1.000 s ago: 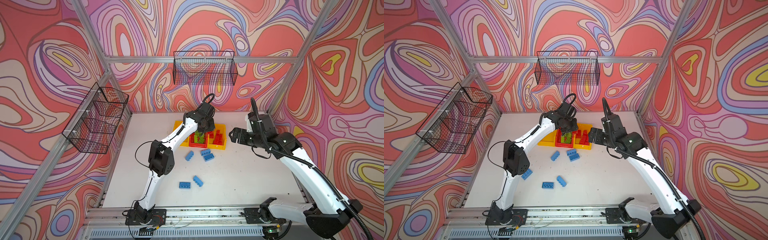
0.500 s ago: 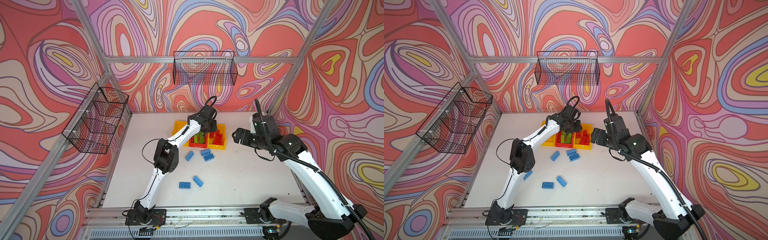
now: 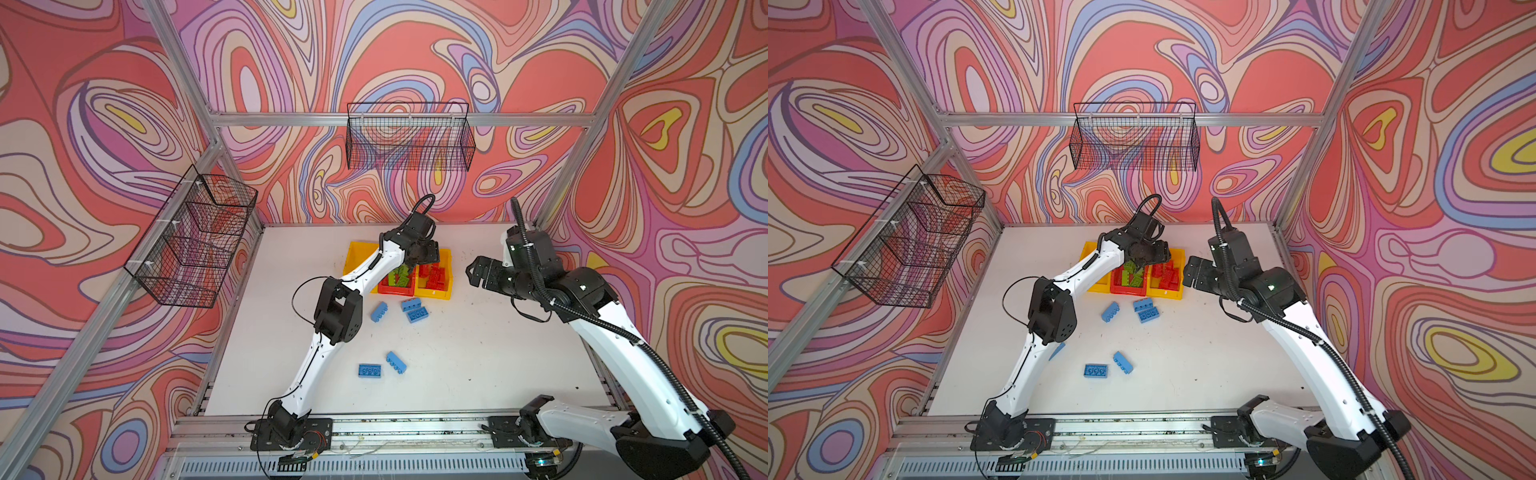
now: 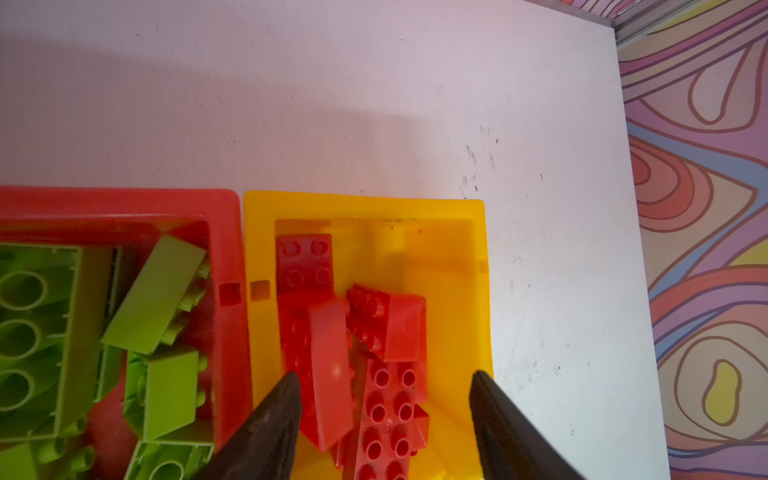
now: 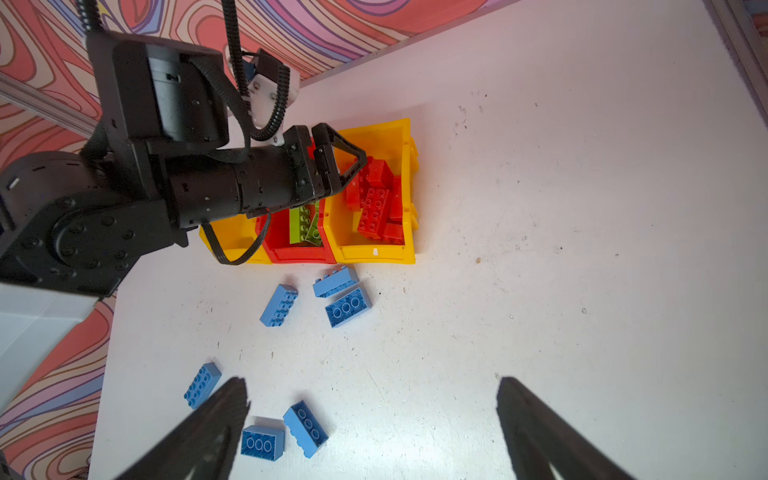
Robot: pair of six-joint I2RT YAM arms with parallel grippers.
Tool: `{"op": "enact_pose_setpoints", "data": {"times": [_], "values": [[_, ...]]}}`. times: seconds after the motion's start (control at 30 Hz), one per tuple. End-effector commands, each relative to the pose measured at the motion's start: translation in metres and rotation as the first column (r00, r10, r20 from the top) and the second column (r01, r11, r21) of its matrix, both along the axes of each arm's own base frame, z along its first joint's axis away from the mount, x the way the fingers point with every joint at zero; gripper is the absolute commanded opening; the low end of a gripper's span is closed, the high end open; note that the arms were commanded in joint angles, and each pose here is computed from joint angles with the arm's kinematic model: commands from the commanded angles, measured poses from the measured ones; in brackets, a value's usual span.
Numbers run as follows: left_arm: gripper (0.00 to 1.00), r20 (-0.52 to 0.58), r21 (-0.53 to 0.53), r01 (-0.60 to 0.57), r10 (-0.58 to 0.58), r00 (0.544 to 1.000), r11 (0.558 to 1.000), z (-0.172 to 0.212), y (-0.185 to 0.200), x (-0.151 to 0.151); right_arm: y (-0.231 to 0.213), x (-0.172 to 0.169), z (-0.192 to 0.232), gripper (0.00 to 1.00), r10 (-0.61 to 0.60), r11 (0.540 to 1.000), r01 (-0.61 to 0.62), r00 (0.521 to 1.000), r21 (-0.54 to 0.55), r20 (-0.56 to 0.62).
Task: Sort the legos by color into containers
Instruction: 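Move the left gripper to a blue brick beside the bins and grasp it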
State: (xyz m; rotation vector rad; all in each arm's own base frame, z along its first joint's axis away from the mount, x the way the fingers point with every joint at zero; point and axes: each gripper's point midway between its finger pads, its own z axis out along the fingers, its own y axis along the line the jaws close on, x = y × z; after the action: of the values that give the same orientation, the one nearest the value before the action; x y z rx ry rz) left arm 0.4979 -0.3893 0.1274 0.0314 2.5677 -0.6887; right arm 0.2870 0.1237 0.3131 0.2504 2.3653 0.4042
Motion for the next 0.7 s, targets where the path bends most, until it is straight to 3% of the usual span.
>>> {"op": "enact_pose_setpoints", "data": {"times": [0.0, 0.2, 0.37, 0.67], "values": [[0.72, 0.038, -0.034, -0.008, 0.009, 0.999, 0.999, 0.021, -0.003, 0.005, -0.006, -0.002, 0.002, 0.98, -0.026, 1.0, 0.026, 1.0, -0.004, 0.002], [0.72, 0.086, -0.05, -0.017, 0.022, 0.996, 0.999, 0.061, 0.006, -0.002, -0.002, 0.0, -0.002, 0.98, -0.012, 1.0, 0.012, 1.0, -0.004, -0.002], [0.72, 0.117, 0.006, -0.045, 0.044, 0.992, 0.999, 0.083, 0.036, -0.022, 0.004, 0.004, -0.006, 0.98, 0.014, 1.0, -0.014, 1.0, -0.004, -0.01], [0.71, 0.074, 0.294, -0.058, 0.038, 0.997, 0.954, 0.048, 0.131, -0.095, 0.025, 0.014, -0.017, 0.98, 0.102, 0.995, -0.102, 0.994, 0.011, -0.04]]}}
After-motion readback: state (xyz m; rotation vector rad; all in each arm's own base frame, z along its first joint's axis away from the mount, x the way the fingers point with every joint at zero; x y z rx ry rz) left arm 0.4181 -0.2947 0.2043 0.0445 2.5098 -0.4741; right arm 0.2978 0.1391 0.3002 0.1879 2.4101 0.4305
